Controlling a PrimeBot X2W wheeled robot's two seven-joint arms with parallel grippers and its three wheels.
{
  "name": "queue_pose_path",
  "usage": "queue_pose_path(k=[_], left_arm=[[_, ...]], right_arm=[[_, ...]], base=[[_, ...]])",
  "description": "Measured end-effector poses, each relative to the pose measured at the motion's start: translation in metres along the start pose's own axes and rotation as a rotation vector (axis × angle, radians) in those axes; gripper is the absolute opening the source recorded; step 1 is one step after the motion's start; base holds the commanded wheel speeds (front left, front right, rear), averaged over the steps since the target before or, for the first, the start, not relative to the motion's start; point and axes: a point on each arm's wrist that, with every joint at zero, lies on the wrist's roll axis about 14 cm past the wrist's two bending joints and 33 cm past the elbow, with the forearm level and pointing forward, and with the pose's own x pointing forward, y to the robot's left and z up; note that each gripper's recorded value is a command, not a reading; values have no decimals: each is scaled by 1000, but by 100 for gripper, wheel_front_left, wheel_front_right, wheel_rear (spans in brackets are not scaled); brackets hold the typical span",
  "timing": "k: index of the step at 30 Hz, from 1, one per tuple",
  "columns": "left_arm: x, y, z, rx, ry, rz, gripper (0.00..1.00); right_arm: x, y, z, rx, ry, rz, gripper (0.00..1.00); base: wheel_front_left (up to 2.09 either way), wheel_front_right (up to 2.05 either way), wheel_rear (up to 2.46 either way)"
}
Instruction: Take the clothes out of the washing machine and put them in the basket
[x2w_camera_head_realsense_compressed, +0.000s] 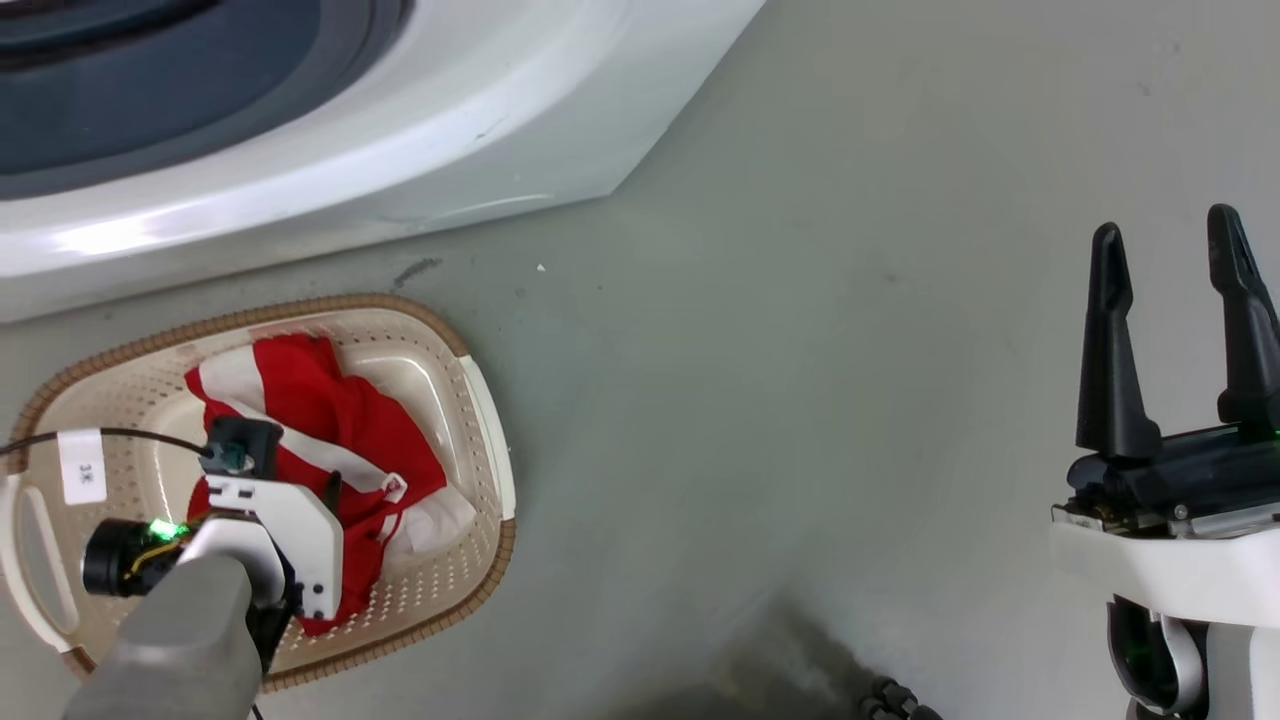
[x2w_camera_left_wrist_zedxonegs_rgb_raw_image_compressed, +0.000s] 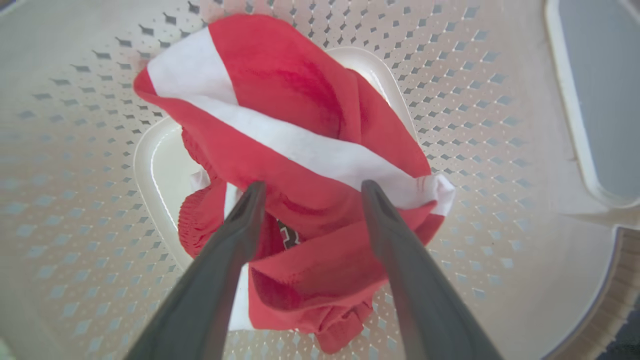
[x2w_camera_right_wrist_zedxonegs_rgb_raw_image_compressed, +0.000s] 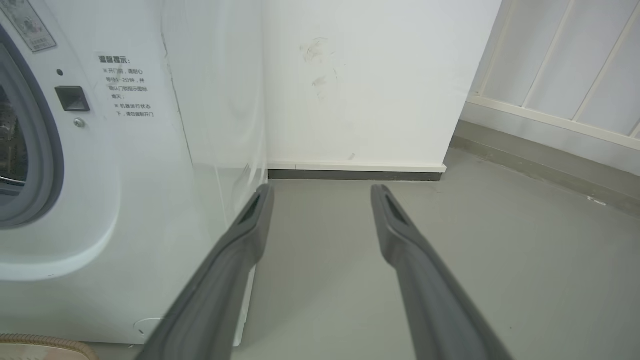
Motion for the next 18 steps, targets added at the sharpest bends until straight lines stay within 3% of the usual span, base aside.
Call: queue_pose_path(k=[11, 18], left_arm=[[-51, -17, 20, 18, -148, 19, 100], [-95, -25, 53, 13, -329, 59, 100]], right_arm=[[-26, 4, 35, 5, -62, 13, 100], [-47, 9, 55, 17, -104, 25, 100]], base=[[0, 0, 0], [0, 0, 0]])
